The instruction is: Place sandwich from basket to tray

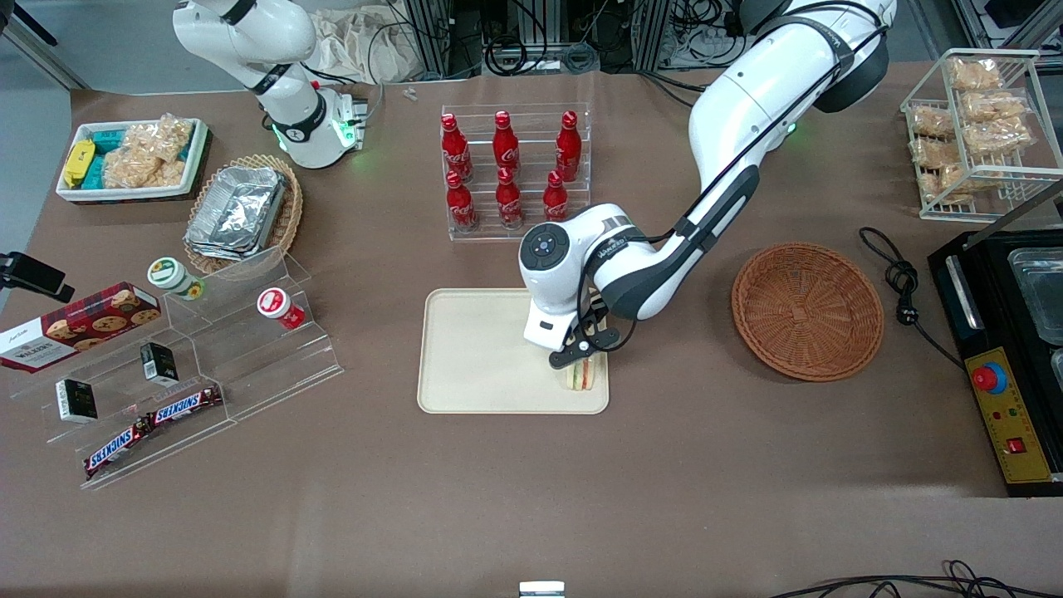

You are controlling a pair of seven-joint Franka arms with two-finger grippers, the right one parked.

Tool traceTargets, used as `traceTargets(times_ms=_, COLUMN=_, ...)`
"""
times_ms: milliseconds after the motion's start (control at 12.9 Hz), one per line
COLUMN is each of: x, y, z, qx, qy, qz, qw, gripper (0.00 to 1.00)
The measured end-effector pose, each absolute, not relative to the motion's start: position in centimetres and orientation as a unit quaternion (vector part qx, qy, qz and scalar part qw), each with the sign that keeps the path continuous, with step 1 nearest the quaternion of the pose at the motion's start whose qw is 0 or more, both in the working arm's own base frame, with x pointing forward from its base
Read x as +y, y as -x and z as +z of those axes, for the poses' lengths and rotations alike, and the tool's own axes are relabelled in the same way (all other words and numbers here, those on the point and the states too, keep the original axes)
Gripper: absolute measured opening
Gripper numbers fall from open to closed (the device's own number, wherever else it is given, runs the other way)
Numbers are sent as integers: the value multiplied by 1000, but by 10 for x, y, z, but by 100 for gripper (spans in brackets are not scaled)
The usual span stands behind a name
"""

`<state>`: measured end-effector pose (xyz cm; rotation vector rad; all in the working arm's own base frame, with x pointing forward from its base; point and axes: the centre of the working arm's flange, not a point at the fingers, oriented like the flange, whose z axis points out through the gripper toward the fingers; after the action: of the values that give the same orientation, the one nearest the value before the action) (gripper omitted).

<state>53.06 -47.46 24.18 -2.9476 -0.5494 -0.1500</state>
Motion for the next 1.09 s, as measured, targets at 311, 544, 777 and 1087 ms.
traceTargets(times_ms=311, x=-471, y=-535, z=242, qx=-186, qy=979, qz=-52, qw=70, gripper=84)
traceTargets(times_ms=544, x=-471, y=-544, z=256, qx=-193, qy=977, qz=-61, qw=61, gripper=100)
traceTargets(times_ms=777, x=-449, y=-565, z=300, qx=-209, qy=973, qz=-81, qw=65, gripper=100)
traceTargets(times_ms=1087, x=-374, y=-593, z=401, qx=-185, qy=981, qz=-34, qw=54, gripper=100)
